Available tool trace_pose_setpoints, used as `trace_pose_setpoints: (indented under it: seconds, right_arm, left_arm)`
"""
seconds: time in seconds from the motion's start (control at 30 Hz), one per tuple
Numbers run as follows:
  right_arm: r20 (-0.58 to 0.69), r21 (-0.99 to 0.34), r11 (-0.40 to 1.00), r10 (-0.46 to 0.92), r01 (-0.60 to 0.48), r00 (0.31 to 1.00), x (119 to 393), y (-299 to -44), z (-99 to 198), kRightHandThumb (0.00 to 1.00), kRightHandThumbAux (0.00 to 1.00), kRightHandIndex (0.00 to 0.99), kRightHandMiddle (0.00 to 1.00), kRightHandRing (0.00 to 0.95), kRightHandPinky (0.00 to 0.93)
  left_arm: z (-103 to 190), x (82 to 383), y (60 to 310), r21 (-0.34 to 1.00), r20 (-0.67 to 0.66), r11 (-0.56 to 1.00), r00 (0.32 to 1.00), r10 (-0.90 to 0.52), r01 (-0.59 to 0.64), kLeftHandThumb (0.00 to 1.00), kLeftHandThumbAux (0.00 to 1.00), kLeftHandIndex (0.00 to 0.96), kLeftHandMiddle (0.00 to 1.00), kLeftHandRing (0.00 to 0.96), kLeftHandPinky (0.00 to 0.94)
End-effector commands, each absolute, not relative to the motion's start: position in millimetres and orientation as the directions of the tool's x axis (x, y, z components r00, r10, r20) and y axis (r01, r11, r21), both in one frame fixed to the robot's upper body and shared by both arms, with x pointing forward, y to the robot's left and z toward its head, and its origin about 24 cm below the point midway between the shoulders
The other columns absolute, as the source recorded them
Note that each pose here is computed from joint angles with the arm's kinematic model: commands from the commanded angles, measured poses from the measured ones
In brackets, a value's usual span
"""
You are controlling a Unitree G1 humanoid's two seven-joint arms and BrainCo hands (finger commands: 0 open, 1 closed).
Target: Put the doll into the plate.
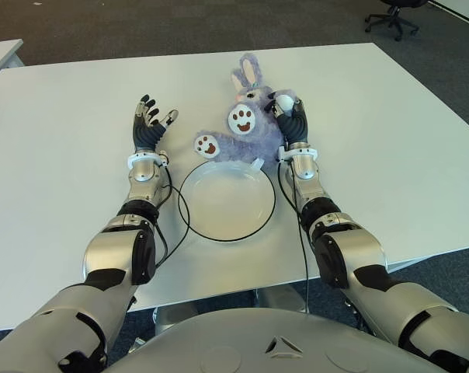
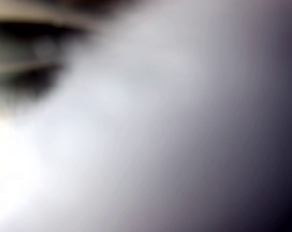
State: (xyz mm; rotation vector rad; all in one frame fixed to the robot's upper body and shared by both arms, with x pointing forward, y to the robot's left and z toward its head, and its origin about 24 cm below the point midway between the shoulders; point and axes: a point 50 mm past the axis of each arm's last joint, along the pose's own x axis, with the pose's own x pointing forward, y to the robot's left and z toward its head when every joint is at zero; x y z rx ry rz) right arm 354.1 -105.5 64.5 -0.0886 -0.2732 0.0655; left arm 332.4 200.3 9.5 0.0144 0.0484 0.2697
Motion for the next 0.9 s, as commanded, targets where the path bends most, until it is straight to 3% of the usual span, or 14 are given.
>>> trace_pose_setpoints:
  seconds: [0.03,0.9]
  right_arm:
    - [0.112,-0.054,0.997,0.057,-0.052,0.992,328.7,-106.8,17.2,0.83,0.685,0.378,0.553,0.624,0.594]
    - [0.223,-0.019,0.999,0.03,-0.027,0.974,340.9,-112.0,42.1,0.831,0.685,0.381,0.564,0.631,0.572]
  left_arm:
    - [-99.3,242.4,175.3,0.027,-0.549,0.965,0.803,0.232,-0.261,0.096,0.707,0.022,0.119,0.124,0.106]
    - [-100.5,241.1,176.0,0.031,-0.557,0.965,0.797,0.232,-0.26,0.104,0.7,0.02,0.124,0.131,0.115]
